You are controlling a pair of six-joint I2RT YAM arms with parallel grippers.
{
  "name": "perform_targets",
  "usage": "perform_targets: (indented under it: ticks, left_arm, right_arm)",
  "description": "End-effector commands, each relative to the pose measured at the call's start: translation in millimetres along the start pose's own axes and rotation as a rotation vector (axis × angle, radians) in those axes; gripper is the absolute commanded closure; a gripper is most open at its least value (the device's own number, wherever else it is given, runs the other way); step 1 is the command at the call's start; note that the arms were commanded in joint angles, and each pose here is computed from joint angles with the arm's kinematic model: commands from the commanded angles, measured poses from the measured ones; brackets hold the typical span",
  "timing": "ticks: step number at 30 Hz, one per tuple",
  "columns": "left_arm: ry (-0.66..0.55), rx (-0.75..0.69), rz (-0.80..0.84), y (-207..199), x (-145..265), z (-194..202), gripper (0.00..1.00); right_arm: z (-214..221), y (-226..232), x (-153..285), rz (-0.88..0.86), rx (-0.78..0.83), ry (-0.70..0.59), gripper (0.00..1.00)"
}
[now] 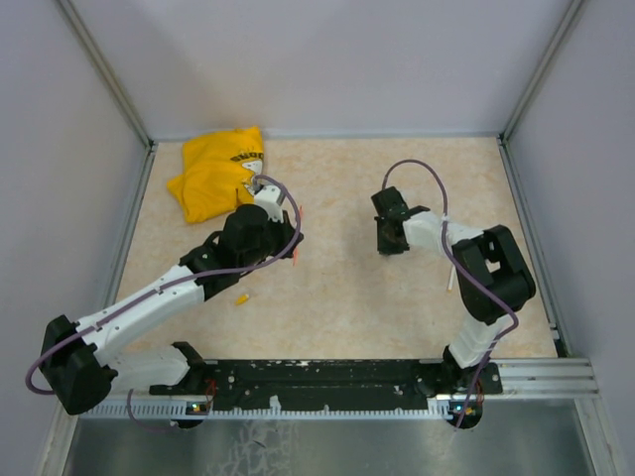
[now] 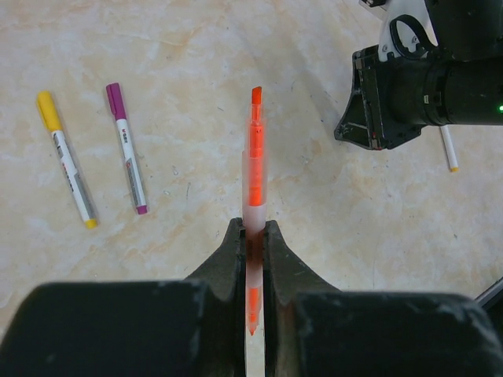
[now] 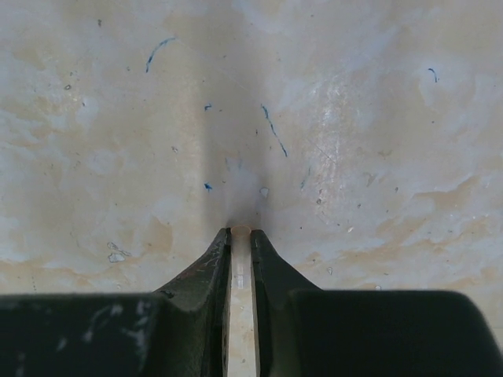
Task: Insert the pens into the pen caps
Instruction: Insert the pen cap onto the pen.
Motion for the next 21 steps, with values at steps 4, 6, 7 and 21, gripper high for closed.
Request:
perform_targets:
  ticks: [4,6,7,21]
  left_arm:
    - [-0.047,-0.007,0.0,2,3,-8,1.0]
    - [-0.052,-0.006,-0.003,2,4,-9,1.0]
    - [-0.056,-0.005,-0.007,3,4,-9,1.0]
    - [-0.191,0.052,-0.181,39,38,-25,1.0]
  right_arm:
    - [-4,26,28,-0.207,0.074,-0.038,0.92]
    - [3,39,35,-0.278,0.146,-0.037,0.92]
    - [7,46,40,-0.302,0.197,-0.039,0.92]
    - [72,120,74,-0.489,0.74,-0.051,0.91]
Point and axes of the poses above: each gripper's point midway between its finger pads, its own x axis back along the fingers, its own y axis along the line the jaws close on, z = x × y, the point moved 1 cm from there along x, back along the fingers, and after that the axes turned 7 degrees about -x, right-handed, at the moved point
